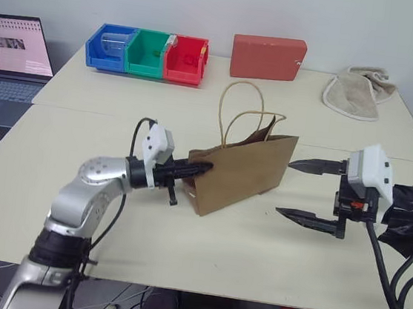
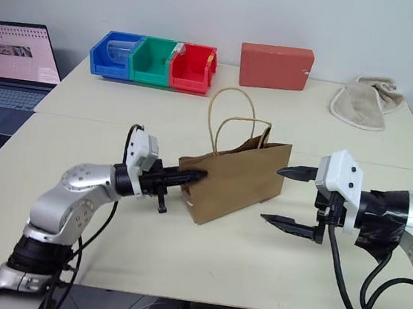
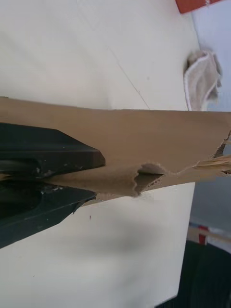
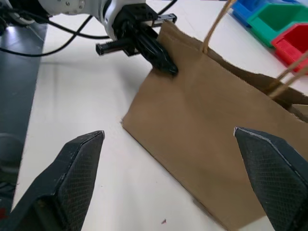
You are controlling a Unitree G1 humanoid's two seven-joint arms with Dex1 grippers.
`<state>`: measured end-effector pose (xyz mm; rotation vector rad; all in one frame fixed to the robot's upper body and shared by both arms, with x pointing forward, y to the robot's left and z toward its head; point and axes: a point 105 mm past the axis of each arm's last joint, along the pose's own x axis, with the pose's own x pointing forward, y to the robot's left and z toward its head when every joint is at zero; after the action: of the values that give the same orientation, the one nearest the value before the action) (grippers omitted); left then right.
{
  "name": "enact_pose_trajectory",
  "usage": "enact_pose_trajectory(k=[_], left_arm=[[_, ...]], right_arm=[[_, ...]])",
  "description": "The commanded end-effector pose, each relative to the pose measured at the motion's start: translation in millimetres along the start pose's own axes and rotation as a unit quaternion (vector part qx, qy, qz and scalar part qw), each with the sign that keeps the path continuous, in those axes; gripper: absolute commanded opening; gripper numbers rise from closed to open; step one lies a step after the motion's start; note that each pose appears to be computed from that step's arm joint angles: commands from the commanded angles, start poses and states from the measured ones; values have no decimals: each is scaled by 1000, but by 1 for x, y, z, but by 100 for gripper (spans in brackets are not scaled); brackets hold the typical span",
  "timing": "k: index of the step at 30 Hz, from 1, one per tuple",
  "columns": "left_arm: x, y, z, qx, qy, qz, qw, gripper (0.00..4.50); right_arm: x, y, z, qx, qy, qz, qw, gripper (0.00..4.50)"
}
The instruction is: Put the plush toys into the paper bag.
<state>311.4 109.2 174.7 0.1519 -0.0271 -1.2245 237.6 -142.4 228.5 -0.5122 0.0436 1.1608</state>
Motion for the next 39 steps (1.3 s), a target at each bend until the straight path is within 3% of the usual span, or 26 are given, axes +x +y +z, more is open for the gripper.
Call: enact_pose_trajectory(k=[1, 9, 18, 25, 31, 35, 39], left_arm=[[8, 6, 12, 19, -12, -53, 998, 2], [33, 9, 8, 22, 6, -152, 988, 2], [43, 24, 1, 48, 31, -162, 985, 2], [29, 24, 5, 42, 35, -171, 984, 216], [-8, 32, -5, 85, 120, -113, 983, 403], [-42, 42, -3, 124, 159, -23, 979, 403], [-72, 31, 13, 122, 163, 23, 979, 403]], right_arm=[[-21, -3, 11, -11, 10, -35, 999, 450], [-53, 1, 3, 25, 52, -97, 994, 450], [-50, 9, 2, 31, 51, -104, 993, 450], [-47, 7, 1, 36, 47, -96, 994, 450], [-49, -7, -5, 18, 56, -106, 993, 450], [-54, -19, -13, 25, 74, -98, 992, 450], [-57, -28, -13, 19, 79, -75, 994, 450]])
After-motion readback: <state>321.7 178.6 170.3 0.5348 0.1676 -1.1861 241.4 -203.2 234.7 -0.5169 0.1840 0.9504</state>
